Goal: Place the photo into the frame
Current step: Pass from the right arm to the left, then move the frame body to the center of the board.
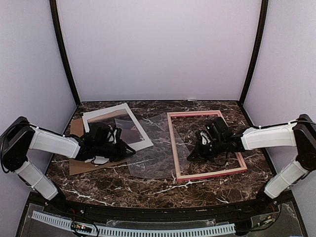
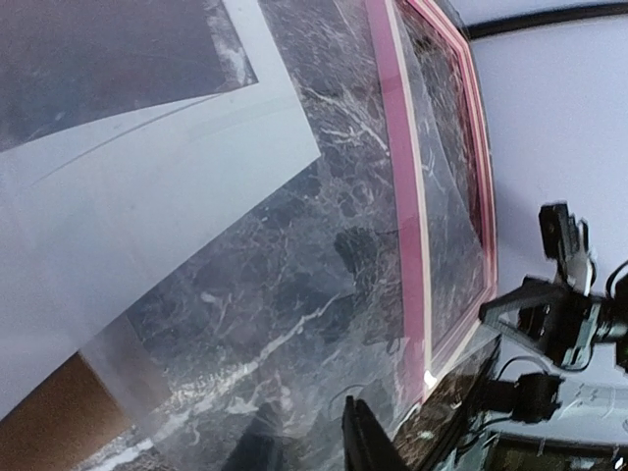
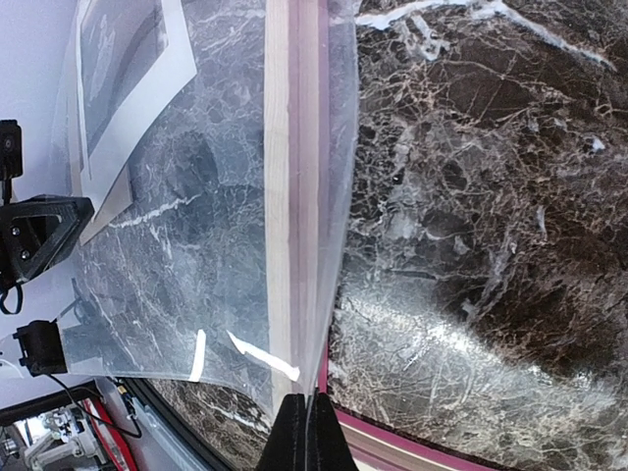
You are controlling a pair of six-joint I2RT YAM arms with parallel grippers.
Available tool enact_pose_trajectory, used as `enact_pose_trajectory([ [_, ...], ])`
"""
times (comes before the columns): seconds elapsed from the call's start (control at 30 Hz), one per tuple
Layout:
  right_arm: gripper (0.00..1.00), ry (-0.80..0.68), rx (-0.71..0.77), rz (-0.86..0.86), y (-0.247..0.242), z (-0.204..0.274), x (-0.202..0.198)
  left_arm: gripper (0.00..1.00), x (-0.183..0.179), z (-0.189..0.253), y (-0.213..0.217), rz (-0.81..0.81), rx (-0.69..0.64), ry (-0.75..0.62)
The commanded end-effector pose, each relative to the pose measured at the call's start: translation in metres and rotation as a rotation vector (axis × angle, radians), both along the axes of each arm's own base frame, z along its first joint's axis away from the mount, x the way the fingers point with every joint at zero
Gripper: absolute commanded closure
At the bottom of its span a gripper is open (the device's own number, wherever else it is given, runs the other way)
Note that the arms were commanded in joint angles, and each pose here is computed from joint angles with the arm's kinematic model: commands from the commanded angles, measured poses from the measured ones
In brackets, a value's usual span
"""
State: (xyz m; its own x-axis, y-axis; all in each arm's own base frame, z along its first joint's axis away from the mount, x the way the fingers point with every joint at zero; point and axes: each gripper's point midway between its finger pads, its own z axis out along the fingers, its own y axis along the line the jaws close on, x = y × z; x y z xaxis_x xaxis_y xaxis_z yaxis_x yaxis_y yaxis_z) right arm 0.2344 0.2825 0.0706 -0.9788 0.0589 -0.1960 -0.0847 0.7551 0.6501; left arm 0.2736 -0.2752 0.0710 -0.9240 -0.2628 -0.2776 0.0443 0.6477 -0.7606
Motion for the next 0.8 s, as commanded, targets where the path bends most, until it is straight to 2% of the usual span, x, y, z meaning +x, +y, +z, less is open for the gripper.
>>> enact_pose_trajectory([
  [0.0, 1.0, 0.007, 0.023, 0.052, 0.006, -0.001, -0.009, 0.84, 0.013, 0.013, -0.006, -0.014, 0.0, -0.045],
  [0.1, 1.0, 0.001, 0.023, 0.058, 0.007, 0.001, -0.008, 0.96, 0.014, 0.019, -0.006, -0.017, 0.007, -0.044],
  [0.13, 0.97, 0.001, 0.021, 0.061, 0.007, 0.002, -0.009, 0.98, 0.013, 0.02, -0.004, -0.019, 0.019, -0.041],
  [0.17, 0.91, -0.004, 0.017, 0.063, 0.007, 0.003, -0.008, 1.0, 0.014, 0.024, -0.005, -0.02, 0.02, -0.048],
  [0.27, 0.65, -0.028, -0.013, 0.064, 0.004, 0.006, -0.003, 1.0, 0.011, 0.034, 0.0, -0.025, 0.05, -0.055],
  [0.3, 0.59, -0.038, -0.033, 0.063, 0.002, 0.007, 0.0, 1.0, 0.012, 0.04, 0.0, -0.029, 0.05, -0.066],
  [0.5, 0.4, -0.156, -0.199, 0.009, -0.034, 0.021, 0.032, 1.0, 0.011, 0.083, 0.002, -0.077, 0.073, -0.165],
  [0.53, 0.33, -0.169, -0.229, -0.009, -0.044, 0.023, 0.04, 1.0, 0.011, 0.09, 0.002, -0.091, 0.086, -0.181],
  [0.57, 0.19, -0.181, -0.26, -0.026, -0.055, 0.024, 0.047, 1.0, 0.011, 0.097, 0.003, -0.097, 0.084, -0.198],
  [0.6, 0.09, -0.19, -0.301, -0.049, -0.069, 0.024, 0.055, 1.0, 0.011, 0.104, 0.002, -0.112, 0.092, -0.215],
  [0.67, 0.05, -0.211, -0.366, -0.098, -0.097, 0.026, 0.07, 1.0, 0.011, 0.118, 0.003, -0.127, 0.095, -0.246],
  [0.77, 0.05, -0.226, -0.449, -0.187, -0.141, 0.026, 0.091, 1.0, 0.01, 0.137, 0.001, -0.158, 0.086, -0.283],
])
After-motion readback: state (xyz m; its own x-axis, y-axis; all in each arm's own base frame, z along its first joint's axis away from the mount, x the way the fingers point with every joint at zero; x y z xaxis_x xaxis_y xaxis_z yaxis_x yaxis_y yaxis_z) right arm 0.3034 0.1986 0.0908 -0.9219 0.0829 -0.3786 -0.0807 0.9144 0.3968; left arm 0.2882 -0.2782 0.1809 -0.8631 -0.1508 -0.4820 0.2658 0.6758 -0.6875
